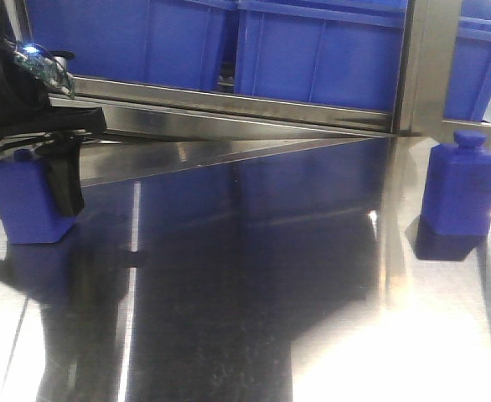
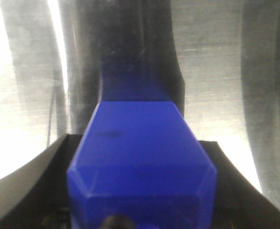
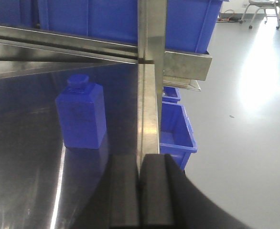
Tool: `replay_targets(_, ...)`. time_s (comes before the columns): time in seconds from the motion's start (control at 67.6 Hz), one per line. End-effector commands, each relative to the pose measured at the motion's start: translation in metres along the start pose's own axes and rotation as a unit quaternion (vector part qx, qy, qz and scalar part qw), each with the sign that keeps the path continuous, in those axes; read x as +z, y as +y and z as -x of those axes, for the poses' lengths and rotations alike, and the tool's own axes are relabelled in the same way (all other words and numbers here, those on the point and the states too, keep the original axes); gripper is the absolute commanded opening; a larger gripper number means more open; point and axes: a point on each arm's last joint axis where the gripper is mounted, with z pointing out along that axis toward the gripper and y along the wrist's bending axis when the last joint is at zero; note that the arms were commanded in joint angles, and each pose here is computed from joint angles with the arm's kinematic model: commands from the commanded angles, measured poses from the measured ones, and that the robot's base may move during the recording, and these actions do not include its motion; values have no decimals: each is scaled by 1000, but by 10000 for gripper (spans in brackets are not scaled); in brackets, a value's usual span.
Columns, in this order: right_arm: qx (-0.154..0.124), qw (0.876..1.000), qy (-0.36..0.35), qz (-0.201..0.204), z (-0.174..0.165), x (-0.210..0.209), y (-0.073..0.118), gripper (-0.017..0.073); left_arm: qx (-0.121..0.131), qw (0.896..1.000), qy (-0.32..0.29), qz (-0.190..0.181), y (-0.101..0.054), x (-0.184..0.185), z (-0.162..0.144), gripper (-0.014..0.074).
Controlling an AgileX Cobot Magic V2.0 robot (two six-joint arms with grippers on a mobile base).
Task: Pick and sort blue part to right shelf
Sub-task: 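Close the left gripper around the blue part, then lift the held blue part with the left gripper off the table, then lower the right gripper over the other blue bottle-shaped part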
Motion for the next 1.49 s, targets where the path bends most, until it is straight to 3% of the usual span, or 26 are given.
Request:
replay_targets(0.0, -4, 998, -64, 1, 16, -4, 1, 36, 9, 999, -38, -8, -5, -25, 2, 230)
replay_targets(0.148, -4, 998, -65, 1, 17, -4, 1, 36, 21, 999, -40, -7, -6, -39, 2, 230)
replay_targets(0.251, -4, 998, -68, 2, 17, -4, 1, 36, 39, 995, -89, -13, -6, -63, -3, 230)
replay_targets(0.458, -4, 998, -68, 2, 17, -4, 1, 36, 61, 974, -217, -4, 9, -119, -56, 230)
replay_targets(0.577, -4, 998, -68, 2, 17, -4, 1, 36, 71, 948, -311, -7, 20, -141, -100, 230)
replay_targets(0.68, -4, 998, -69, 2, 17, -4, 1, 36, 79, 912, -402, -16, 29, -157, -137, 230)
replay_targets(0.71, -3, 998, -70, 2, 18, -4, 1, 36, 81, 897, -434, -21, 32, -164, -148, 230)
replay_targets(0.813, 3, 996, -93, 4, 22, -5, 1, 36, 87, 858, -506, -27, 41, -171, -185, 230)
replay_targets(0.931, 20, 992, -128, 8, 29, -7, 1, 36, 95, 823, -560, -26, 51, -169, -221, 230)
replay_targets(1.064, 48, 988, -147, 14, 46, -12, 2, 36, 96, 805, -585, -27, 60, -158, -250, 230)
replay_targets(1.316, 49, 988, -141, 32, 120, -31, 7, 45, 94, 769, -632, -37, 65, -164, -274, 230)
replay_targets(1.419, 50, 990, -114, 62, 156, -25, 13, 158, 95, 763, -638, -38, 65, -165, -274, 230)
replay_targets(1.478, 49, 990, -95, 87, 176, -16, 18, 292, 95, 760, -642, -39, 65, -166, -274, 230)
